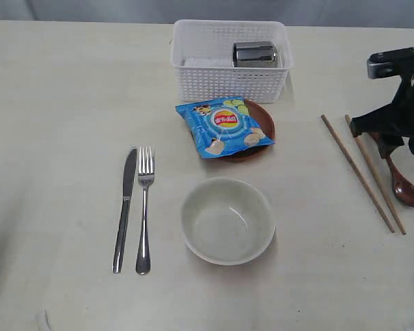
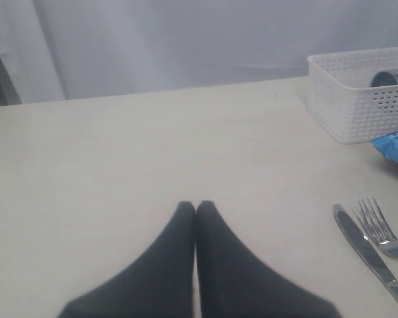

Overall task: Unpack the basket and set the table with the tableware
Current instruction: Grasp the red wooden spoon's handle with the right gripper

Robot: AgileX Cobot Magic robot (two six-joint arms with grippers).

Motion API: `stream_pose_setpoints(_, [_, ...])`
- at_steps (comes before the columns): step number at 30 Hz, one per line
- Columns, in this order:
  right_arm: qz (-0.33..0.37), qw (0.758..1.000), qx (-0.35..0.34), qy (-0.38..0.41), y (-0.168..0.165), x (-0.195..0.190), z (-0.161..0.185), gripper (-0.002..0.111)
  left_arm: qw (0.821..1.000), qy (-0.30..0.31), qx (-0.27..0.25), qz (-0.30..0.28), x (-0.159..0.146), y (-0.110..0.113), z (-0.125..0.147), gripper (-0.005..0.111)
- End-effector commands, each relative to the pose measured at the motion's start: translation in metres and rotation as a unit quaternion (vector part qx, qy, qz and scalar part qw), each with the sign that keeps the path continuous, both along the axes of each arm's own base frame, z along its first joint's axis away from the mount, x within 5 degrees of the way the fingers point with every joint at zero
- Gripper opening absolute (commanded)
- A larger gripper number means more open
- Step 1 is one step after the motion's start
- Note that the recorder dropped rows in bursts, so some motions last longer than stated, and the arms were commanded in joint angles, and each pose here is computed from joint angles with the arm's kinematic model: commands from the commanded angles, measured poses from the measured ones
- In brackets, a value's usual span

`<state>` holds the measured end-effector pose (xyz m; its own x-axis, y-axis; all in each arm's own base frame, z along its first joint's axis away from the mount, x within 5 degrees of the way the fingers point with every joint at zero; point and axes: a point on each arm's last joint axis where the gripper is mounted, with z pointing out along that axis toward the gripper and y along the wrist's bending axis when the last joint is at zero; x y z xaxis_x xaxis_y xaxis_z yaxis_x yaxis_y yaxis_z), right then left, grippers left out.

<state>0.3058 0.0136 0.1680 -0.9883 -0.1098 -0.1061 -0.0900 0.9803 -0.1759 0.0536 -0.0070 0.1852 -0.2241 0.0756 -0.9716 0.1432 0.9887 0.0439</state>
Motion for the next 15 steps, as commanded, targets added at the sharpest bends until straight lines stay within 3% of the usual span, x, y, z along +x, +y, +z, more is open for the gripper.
stream_pose_setpoints(1, [-0.024, 1.0, 0.011, -0.008, -0.017, 0.019, -0.018, 0.046, 1.0, -0.001, 0.003, 0.0, 0.0, 0.0, -0.001, 0.0])
stream_pose_setpoints(10, [-0.008, 1.0, 0.022, 0.01, -0.021, 0.028, -0.049, 0.045, 1.0, -0.001, -0.001, 0.0, 0.0, 0.0, -0.001, 0.0])
stream_pose_setpoints(15, [-0.007, 1.0, 0.022, 0.022, -0.021, 0.029, -0.061, 0.023, 1.0, -0.001, -0.001, 0.0, 0.0, 0.0, -0.001, 0.0])
